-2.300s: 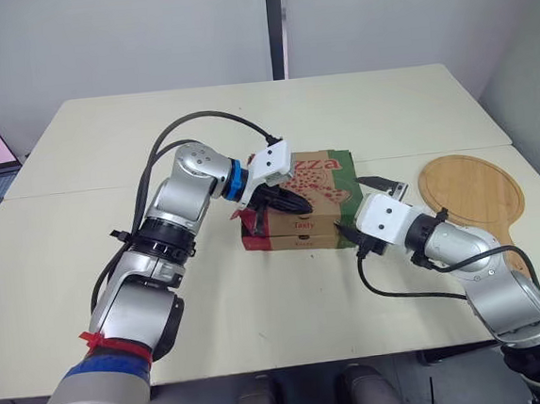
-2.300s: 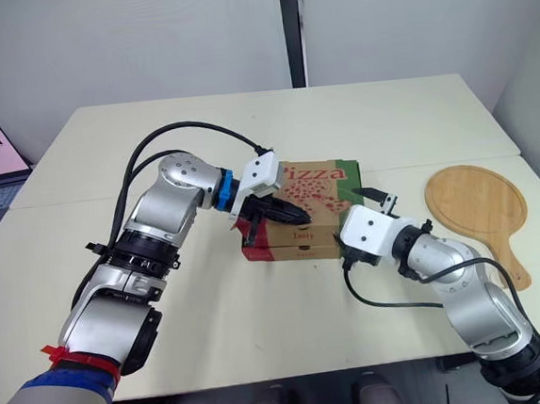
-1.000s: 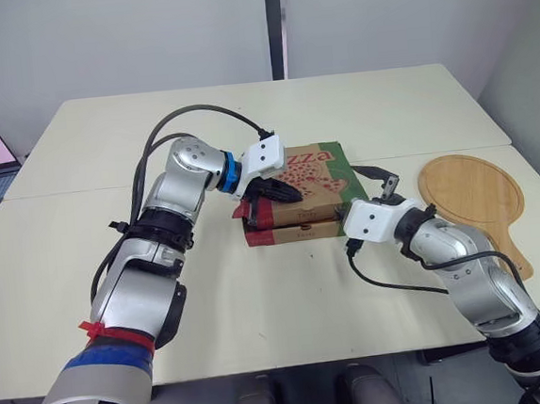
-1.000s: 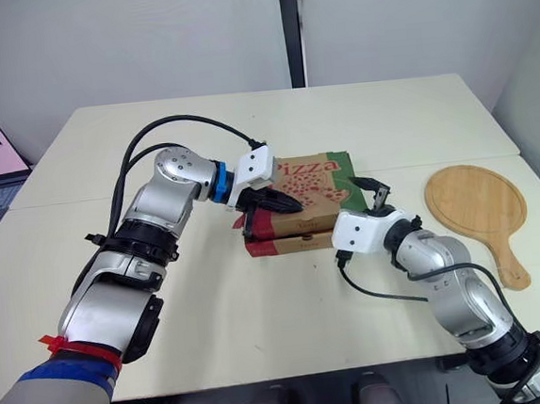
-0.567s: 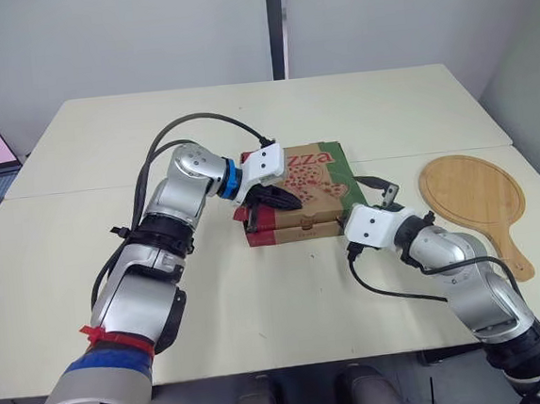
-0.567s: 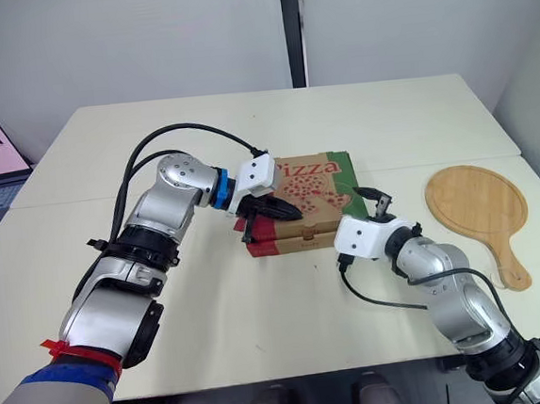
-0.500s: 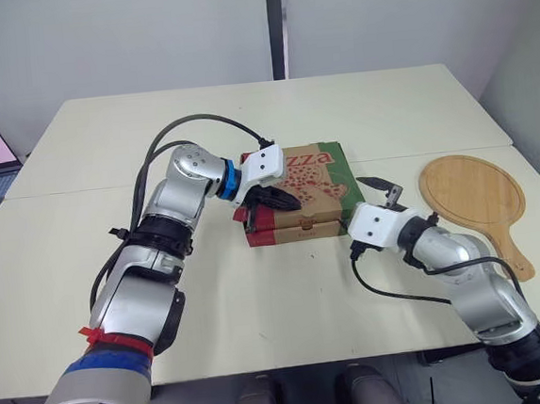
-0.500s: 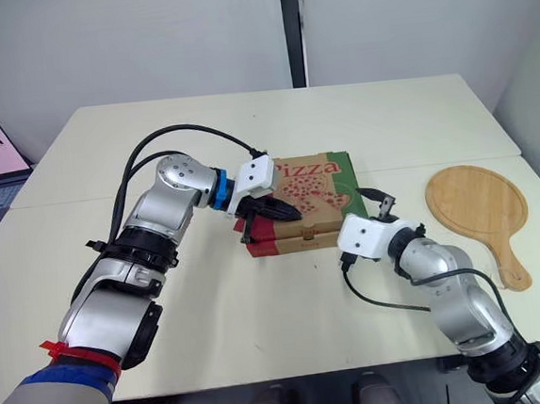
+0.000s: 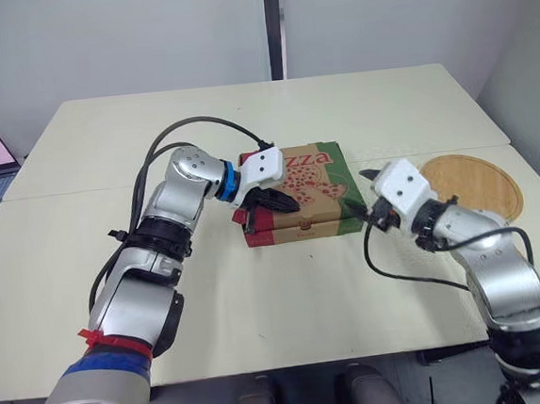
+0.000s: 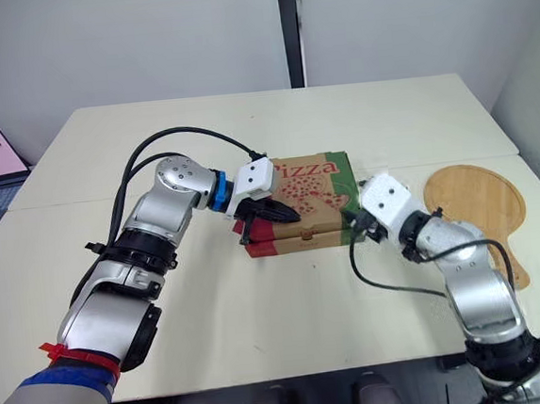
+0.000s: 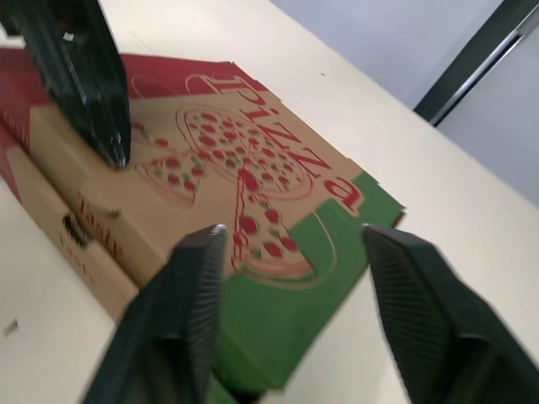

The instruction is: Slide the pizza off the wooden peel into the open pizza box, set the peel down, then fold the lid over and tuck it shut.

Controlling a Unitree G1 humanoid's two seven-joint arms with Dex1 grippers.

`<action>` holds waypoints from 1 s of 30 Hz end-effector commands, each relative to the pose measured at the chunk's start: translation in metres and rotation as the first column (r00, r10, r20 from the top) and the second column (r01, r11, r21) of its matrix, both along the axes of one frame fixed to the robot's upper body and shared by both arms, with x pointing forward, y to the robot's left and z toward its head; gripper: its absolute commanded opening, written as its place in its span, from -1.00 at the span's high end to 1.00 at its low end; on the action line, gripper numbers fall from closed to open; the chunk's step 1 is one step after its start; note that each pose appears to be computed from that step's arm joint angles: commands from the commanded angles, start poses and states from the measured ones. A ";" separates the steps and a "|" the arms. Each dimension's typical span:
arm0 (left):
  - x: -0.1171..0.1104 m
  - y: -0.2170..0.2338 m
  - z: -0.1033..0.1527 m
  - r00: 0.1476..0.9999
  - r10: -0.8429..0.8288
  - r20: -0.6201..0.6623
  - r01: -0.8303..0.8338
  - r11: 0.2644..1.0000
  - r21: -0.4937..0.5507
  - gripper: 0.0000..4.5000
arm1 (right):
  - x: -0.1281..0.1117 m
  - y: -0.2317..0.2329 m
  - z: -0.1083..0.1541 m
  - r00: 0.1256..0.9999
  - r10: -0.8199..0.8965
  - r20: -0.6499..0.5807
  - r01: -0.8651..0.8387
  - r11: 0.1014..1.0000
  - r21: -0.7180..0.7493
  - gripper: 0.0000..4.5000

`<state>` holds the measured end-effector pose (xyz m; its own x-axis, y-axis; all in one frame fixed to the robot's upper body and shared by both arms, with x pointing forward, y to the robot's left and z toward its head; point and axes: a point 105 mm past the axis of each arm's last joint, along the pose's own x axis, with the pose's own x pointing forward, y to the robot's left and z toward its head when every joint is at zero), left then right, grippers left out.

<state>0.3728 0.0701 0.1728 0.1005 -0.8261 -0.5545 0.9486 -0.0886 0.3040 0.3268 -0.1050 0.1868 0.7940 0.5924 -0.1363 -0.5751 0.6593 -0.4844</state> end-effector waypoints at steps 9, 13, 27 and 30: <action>-0.005 0.034 0.044 0.994 0.105 -0.020 -0.107 0.982 -0.153 1.00 | 0.022 0.049 -0.015 0.981 0.159 -0.112 -0.164 0.986 -0.032 0.99; -0.003 0.081 0.052 0.972 0.236 -0.006 -0.235 0.966 -0.110 1.00 | 0.021 0.058 -0.012 0.974 0.202 -0.107 -0.206 0.978 -0.036 0.99; -0.003 0.114 0.013 0.944 0.329 0.028 -0.329 0.944 -0.005 1.00 | 0.017 0.071 -0.014 0.961 0.261 -0.096 -0.267 0.962 -0.057 0.99; -0.002 0.107 0.011 0.949 0.315 0.029 -0.315 0.949 -0.010 1.00 | 0.017 0.072 -0.014 0.960 0.263 -0.098 -0.269 0.961 -0.059 0.99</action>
<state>0.3702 0.1816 0.1753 0.3636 -0.7422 -0.5630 0.9260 0.2221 0.3053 0.3473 -0.0376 0.1659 0.6074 0.7492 -0.2640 -0.7651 0.4623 -0.4483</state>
